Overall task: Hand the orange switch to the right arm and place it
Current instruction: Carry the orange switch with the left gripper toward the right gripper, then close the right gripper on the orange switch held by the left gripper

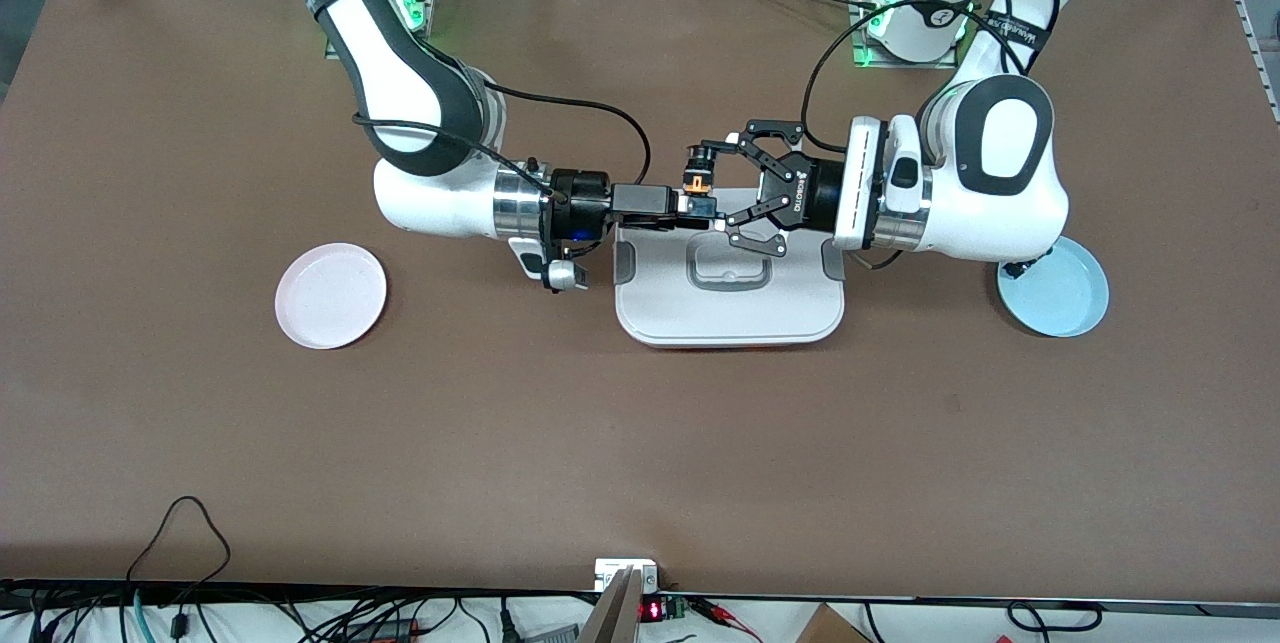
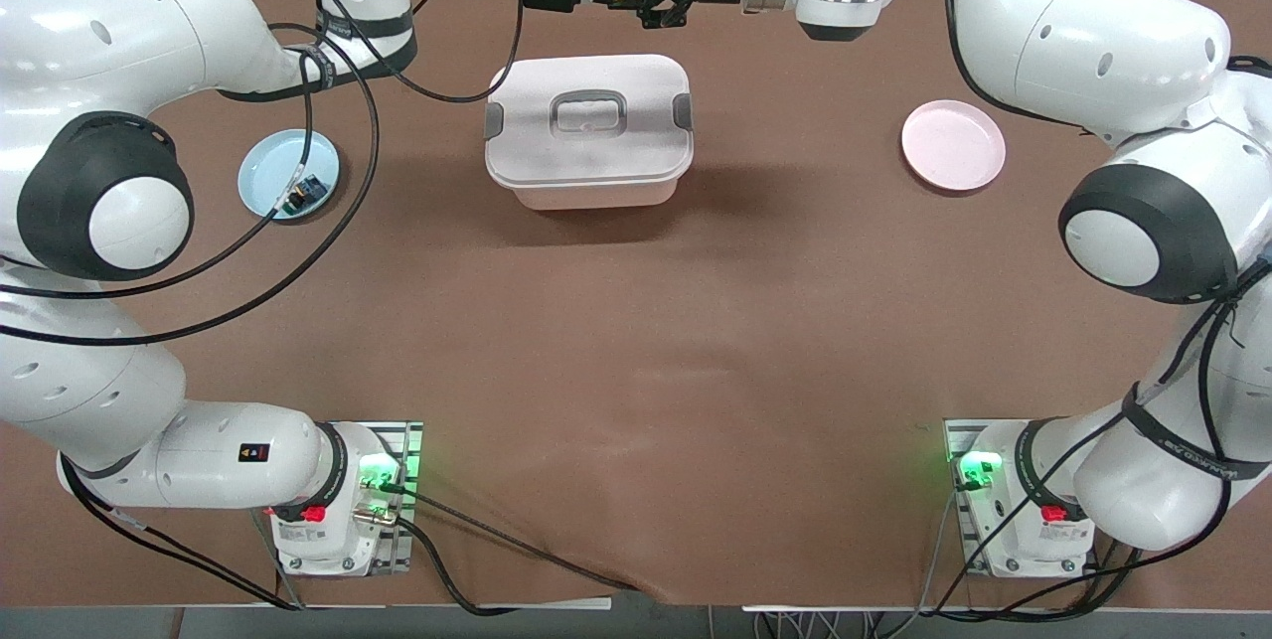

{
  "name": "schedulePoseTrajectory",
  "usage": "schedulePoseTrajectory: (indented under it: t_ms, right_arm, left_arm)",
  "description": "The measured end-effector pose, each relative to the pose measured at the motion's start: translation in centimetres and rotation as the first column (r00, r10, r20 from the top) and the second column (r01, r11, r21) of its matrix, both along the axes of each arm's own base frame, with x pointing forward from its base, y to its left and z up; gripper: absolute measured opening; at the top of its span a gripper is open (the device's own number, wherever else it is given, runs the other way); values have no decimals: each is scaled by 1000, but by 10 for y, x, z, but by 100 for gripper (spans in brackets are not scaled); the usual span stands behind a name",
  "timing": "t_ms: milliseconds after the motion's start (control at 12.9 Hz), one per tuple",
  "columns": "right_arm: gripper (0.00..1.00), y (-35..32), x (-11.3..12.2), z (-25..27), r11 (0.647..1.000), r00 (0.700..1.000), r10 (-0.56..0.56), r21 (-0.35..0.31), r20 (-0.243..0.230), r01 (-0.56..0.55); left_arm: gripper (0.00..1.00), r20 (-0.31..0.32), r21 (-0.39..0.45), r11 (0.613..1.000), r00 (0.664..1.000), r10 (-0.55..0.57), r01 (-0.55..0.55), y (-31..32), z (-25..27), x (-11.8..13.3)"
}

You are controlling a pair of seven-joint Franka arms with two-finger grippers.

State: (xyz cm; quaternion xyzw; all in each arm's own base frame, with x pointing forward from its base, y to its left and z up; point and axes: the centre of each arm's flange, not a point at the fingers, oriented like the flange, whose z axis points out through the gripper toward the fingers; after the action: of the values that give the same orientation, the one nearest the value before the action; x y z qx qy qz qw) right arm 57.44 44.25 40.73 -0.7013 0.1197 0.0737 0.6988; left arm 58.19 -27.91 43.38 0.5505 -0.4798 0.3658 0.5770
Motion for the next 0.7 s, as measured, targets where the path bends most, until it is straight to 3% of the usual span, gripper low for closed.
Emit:
schedulePoseTrajectory:
  t_ms: [695]
  right_arm:
    - [100, -9, -6, 14, 1000, 1000, -6, 4, 2, 6]
  left_arm:
    - [73, -7, -14, 1000, 1000, 8, -9, -5, 2, -1]
